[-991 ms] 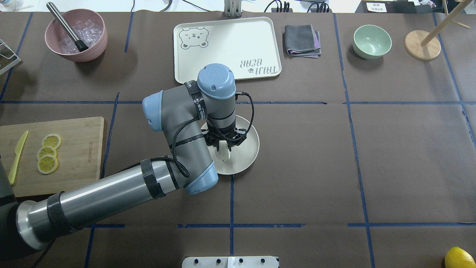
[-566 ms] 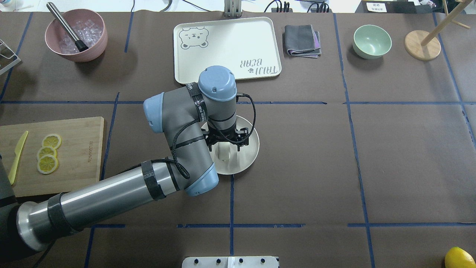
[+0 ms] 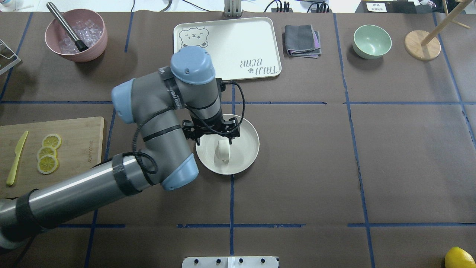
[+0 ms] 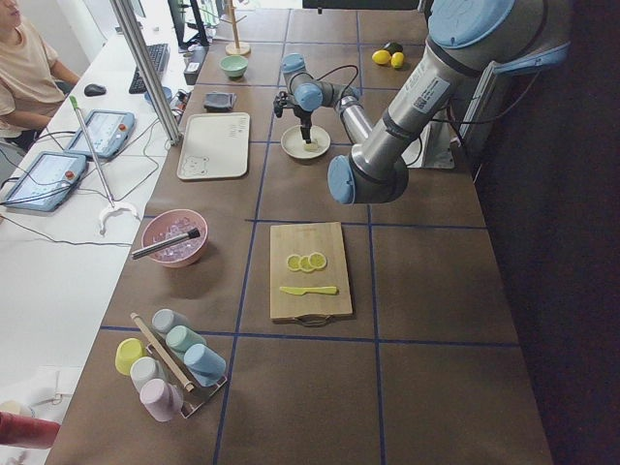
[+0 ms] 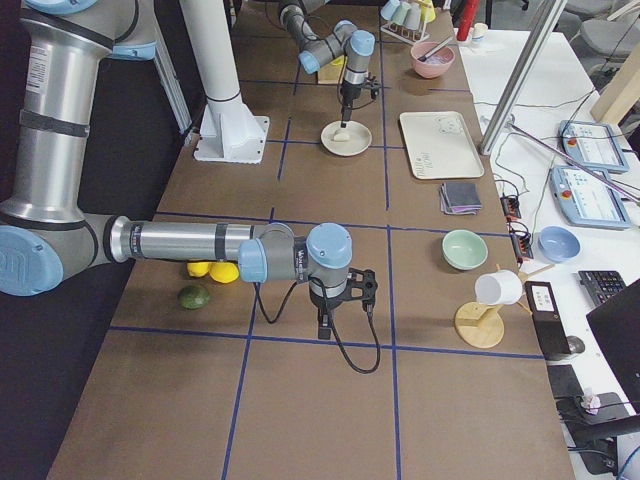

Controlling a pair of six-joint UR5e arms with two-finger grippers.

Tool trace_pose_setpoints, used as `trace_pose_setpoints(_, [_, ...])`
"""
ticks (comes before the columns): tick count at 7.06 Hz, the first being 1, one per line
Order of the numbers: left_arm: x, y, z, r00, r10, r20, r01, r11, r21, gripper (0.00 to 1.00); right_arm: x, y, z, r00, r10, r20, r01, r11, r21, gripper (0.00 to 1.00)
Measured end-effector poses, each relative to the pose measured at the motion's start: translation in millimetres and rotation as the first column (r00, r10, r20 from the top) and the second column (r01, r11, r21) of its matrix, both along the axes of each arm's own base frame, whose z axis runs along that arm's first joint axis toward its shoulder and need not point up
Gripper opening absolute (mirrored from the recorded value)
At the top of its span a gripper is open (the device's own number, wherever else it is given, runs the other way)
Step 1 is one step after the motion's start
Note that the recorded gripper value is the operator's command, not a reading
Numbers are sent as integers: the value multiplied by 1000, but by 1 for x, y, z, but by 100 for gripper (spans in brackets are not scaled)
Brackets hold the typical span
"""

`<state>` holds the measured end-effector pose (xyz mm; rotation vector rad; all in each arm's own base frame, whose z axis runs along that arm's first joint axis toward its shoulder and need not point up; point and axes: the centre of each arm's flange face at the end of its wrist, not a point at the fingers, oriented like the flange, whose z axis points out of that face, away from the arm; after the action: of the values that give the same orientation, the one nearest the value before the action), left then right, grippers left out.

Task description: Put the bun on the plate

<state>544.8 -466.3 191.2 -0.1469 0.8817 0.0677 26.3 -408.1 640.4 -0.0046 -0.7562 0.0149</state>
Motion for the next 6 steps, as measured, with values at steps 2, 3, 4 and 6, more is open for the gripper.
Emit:
trace_pose_setpoints(2, [-100, 1, 71, 997, 77, 27, -79, 991, 106, 99, 0, 1, 0, 1000, 0, 0, 0, 1000, -1, 100])
trace_pose_setpoints(3, [-152, -8, 113, 990, 122, 73, -133, 978, 161, 99, 0, 1, 0, 1000, 0, 0, 0, 1000, 0, 100])
trace_pose_setpoints(4, [-206, -20, 163, 977, 170, 125, -193, 960, 205, 100, 0, 1, 0, 1000, 0, -1, 0, 1000, 0, 100])
trace_pose_setpoints(6, [-347, -38, 274, 966, 200, 166, -233, 950, 209, 100, 0, 2, 1, 1000, -1, -1, 1, 1000, -1, 100])
